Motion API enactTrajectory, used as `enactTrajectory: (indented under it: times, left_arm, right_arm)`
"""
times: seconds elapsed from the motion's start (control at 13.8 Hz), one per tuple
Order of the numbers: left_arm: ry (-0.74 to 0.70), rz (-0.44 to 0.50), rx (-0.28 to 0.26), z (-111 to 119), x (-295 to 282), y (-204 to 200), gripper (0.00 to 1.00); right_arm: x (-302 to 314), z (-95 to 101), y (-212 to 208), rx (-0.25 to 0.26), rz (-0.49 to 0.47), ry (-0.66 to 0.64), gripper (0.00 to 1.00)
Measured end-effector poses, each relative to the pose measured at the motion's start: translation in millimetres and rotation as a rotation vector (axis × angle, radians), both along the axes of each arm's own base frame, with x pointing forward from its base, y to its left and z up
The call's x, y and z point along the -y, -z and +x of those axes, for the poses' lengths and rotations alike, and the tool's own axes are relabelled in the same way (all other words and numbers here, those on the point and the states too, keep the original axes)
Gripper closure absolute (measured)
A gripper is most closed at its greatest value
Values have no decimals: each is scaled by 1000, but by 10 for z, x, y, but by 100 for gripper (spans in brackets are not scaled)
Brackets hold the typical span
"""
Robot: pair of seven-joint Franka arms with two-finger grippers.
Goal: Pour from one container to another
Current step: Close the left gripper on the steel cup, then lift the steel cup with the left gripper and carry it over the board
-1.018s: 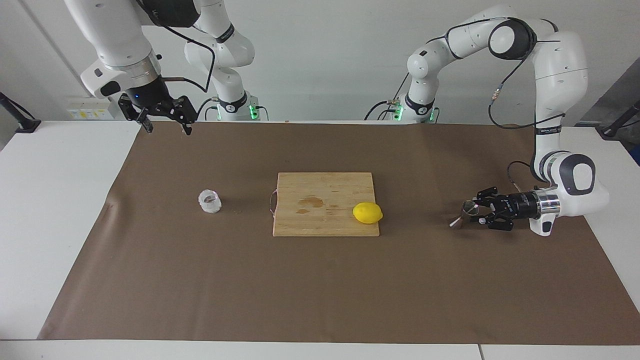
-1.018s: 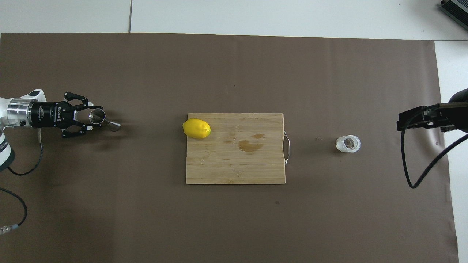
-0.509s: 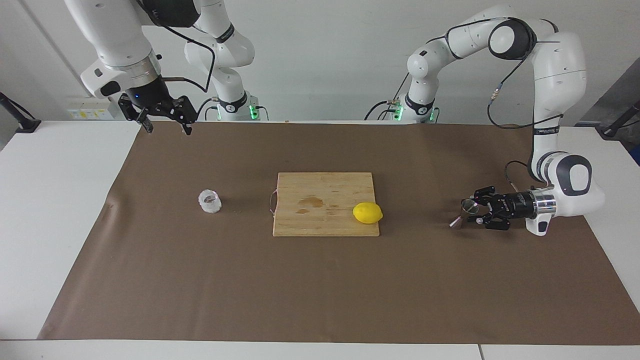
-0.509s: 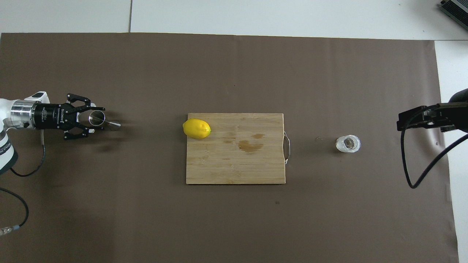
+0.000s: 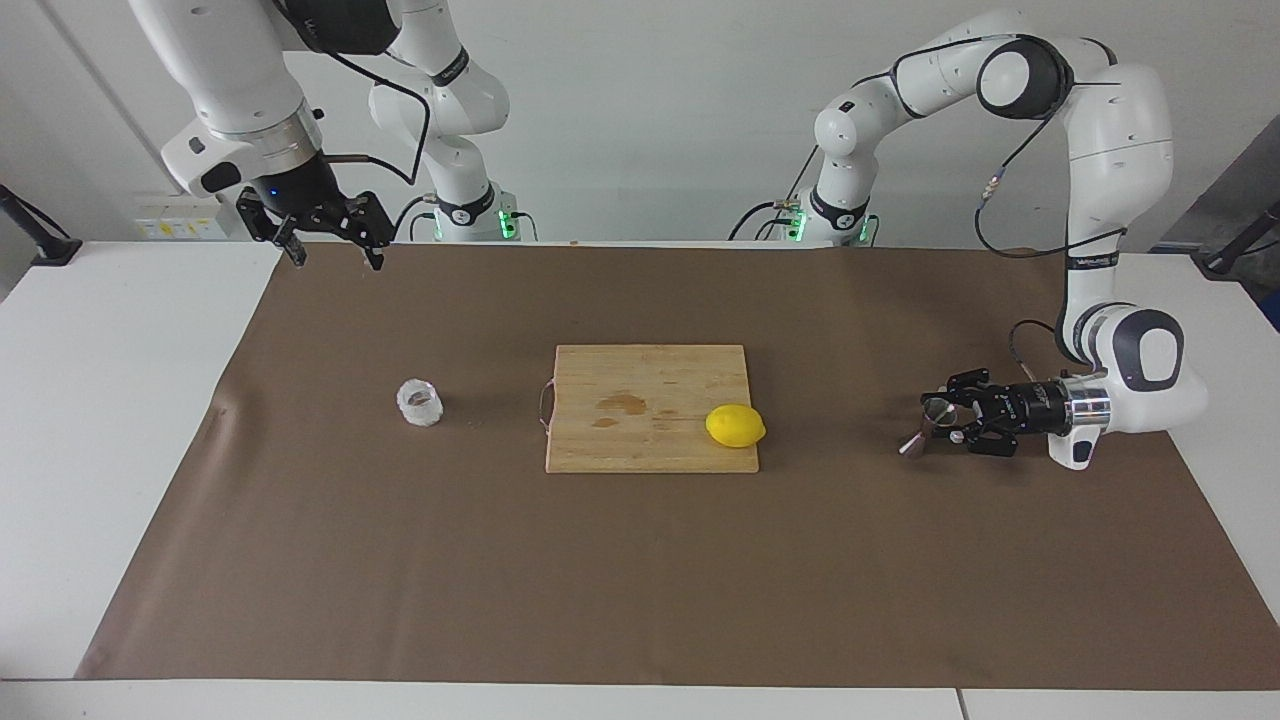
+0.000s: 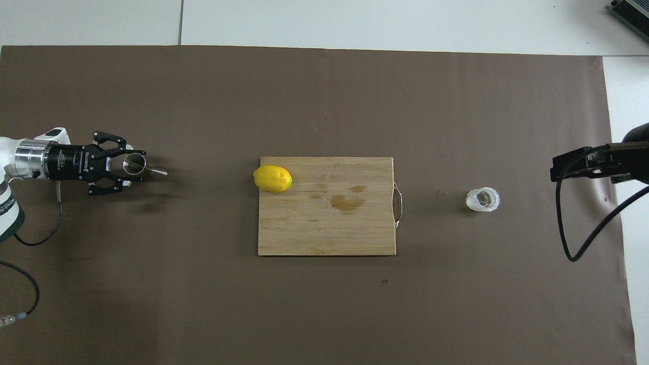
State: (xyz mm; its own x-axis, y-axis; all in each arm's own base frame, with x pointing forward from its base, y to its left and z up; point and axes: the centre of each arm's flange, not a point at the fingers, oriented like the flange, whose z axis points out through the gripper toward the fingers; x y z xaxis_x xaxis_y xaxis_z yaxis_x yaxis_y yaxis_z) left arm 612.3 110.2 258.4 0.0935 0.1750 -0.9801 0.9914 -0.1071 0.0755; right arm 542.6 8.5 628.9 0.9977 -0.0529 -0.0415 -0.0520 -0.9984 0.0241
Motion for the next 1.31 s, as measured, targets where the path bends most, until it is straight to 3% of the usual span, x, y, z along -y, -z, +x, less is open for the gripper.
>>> enactTrajectory:
  times: [0.58, 0.73, 0.8, 1.31]
  left_arm:
    - [-5, -3, 1, -7, -36, -7, 40]
    - [-6, -2, 2, -7, -38, -7, 42]
    - [-6, -2, 2, -7, -38, -6, 51]
    - [-9, 1, 3, -3, -43, -4, 52]
  right_arm:
    - [0, 0, 0, 0, 0, 0, 0]
    - [0, 0, 0, 0, 0, 0, 0]
    - [0, 0, 0, 0, 0, 0, 0]
    - [0, 0, 0, 0, 0, 0, 0]
